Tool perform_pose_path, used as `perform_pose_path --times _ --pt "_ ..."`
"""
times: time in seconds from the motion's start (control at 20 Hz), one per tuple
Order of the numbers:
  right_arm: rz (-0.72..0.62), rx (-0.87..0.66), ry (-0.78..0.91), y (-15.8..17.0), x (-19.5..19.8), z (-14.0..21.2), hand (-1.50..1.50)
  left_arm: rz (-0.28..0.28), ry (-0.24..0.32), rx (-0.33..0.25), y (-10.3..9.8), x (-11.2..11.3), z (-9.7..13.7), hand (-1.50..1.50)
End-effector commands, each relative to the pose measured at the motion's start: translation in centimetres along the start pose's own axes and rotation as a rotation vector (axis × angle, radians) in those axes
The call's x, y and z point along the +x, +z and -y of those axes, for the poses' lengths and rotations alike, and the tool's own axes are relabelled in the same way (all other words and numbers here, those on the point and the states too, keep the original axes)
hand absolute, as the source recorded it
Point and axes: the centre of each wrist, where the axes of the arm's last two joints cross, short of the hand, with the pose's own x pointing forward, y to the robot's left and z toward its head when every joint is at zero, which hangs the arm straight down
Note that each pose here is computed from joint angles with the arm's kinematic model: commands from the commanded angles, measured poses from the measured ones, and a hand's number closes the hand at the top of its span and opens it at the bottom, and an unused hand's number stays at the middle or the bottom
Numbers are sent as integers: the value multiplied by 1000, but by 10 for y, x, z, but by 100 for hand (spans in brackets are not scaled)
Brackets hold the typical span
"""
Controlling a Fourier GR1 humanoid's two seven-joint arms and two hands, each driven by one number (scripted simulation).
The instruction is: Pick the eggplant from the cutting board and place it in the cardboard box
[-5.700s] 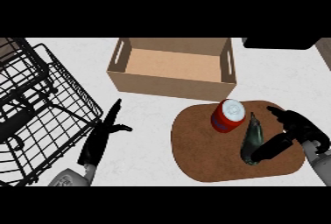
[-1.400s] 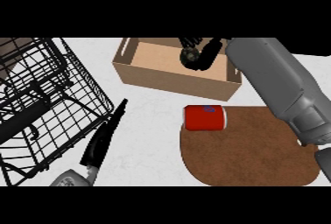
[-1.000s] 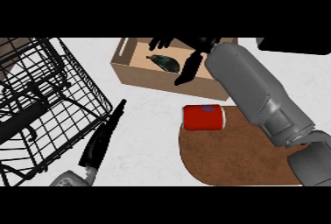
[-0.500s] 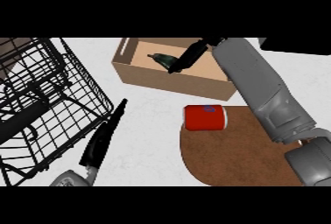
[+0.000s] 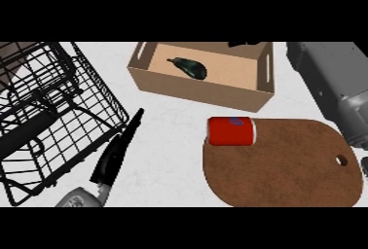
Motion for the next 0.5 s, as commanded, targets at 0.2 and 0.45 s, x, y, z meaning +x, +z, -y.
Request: perform_pose_path --times 0.2,0.45 --pt "1 -163 -50 42 19 88 -150 49 -64 176 -9 7 -40 0" --pt "22 -132 -16 69 23 123 -150 59 -77 175 -14 11 -44 0"
